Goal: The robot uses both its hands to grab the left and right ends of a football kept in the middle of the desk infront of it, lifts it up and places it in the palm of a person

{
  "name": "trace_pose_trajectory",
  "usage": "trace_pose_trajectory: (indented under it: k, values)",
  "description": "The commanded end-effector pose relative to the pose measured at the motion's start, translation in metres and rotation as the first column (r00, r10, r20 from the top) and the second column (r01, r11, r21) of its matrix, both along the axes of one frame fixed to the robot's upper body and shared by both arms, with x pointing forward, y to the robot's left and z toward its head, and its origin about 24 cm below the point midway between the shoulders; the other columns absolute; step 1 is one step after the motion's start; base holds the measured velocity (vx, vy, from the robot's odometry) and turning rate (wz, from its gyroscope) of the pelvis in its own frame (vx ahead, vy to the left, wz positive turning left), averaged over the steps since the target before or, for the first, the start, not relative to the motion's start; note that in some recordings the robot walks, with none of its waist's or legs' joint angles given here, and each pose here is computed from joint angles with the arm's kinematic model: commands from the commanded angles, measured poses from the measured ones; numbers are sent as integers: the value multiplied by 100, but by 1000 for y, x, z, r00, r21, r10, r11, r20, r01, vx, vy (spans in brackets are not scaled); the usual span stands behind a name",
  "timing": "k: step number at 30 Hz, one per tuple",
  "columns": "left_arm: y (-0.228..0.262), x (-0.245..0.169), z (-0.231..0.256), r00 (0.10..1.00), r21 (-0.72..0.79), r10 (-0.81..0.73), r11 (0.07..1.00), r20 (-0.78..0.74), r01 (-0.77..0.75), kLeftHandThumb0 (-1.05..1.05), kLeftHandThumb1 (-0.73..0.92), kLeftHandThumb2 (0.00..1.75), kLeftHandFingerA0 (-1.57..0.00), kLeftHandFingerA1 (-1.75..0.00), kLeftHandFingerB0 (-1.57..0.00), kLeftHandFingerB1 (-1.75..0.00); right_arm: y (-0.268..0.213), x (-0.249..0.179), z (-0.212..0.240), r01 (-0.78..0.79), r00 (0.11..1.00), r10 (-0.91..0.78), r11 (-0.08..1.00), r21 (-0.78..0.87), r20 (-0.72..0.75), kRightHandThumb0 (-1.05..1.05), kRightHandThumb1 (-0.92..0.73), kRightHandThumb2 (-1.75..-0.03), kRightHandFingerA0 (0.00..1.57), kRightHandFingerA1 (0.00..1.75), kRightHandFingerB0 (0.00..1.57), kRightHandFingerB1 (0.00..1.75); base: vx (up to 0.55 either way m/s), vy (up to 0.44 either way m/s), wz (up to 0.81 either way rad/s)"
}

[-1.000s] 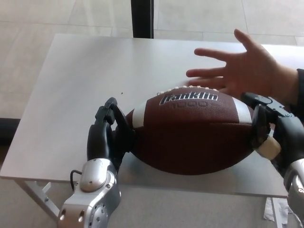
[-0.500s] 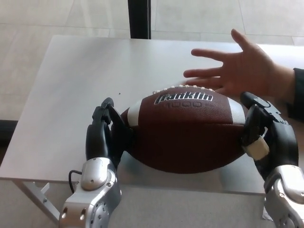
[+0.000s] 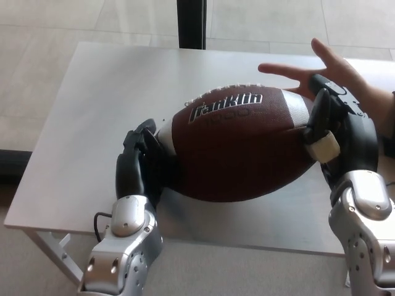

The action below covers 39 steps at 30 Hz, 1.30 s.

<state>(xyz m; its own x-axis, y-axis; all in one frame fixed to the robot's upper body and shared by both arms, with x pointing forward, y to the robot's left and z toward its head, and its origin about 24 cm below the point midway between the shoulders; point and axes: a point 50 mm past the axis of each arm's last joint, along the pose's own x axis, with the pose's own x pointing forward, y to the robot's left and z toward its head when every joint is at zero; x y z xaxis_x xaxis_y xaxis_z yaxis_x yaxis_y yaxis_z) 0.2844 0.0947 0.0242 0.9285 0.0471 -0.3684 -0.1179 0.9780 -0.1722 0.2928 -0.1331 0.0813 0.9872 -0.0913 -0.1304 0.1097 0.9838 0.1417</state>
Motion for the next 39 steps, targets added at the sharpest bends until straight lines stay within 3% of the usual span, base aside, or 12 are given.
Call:
trace_pose_trajectory:
  k: [1,2,8,9,10,18,20,23,33,34,36,39]
  values:
    - [-81,-8,-9,920,-77,-362,932,-149,354,-67,90,116,-47,-85,-6,-26,61,-3,-8,-388,919,386,921,-10,-82,-97,-92,-73,42,63,25,36,0,0,0]
    - [-83,-8,-10,917,-81,-373,927,-141,365,-90,92,100,-42,-94,-3,-22,62,-3,-10,-389,917,384,921,-28,-104,-93,-73,-116,42,67,22,48,0,0,0]
    - [-94,-9,-7,884,6,-467,884,-35,467,-76,92,133,0,-28,0,-25,64,0,-17,-519,849,499,849,-100,-173,-98,-92,-70,29,73,17,42,0,0,0]
    - [-96,-10,-6,880,6,-472,881,-55,473,-79,91,131,0,-31,0,-26,65,0,-19,-521,845,495,848,-101,-202,-95,-70,-114,33,72,17,52,0,0,0]
    - [-97,-10,-7,879,1,-474,880,-57,475,-79,90,130,0,-30,0,-26,65,0,-20,-519,844,492,850,-91,-212,-99,-92,-68,30,78,22,45,0,0,0]
    - [-92,-21,-22,891,-62,-452,891,-38,450,-81,92,131,0,-30,0,-23,64,-2,-35,-418,842,443,896,147,-309,-94,-92,-68,47,76,33,48,0,0,0]
    - [-91,-24,-22,891,-92,-453,889,-36,448,-81,92,131,0,-29,0,-23,64,-4,-38,-406,844,441,897,174,-307,-87,-69,-114,50,76,33,57,0,0,0]
    - [-89,-22,-23,901,-86,-432,900,-28,428,-84,92,128,-2,-34,-1,-21,64,-3,-38,-375,854,430,899,226,-294,-90,-92,-68,76,84,39,49,0,0,0]
    - [-85,-8,-12,881,16,-474,880,-8,474,-85,92,100,-17,-69,-3,-28,68,0,-20,-516,818,534,846,134,-214,-103,-92,-73,23,65,5,36,0,0,0]
    - [-85,-7,-10,882,13,-471,882,-4,471,-86,92,92,-4,-61,-3,-29,68,1,-18,-525,817,540,842,124,-205,-98,-70,-116,21,62,7,30,0,0,0]
    - [-84,2,1,884,23,-468,884,11,467,-91,91,91,-25,-78,-5,-32,68,6,-9,-516,829,529,848,118,-181,-104,-92,-67,25,61,6,36,0,0,0]
    - [-82,21,25,880,84,-471,881,69,465,-86,86,129,0,-42,-7,-36,69,17,12,-483,861,497,865,134,-110,-105,-73,-118,20,64,5,43,0,0,0]
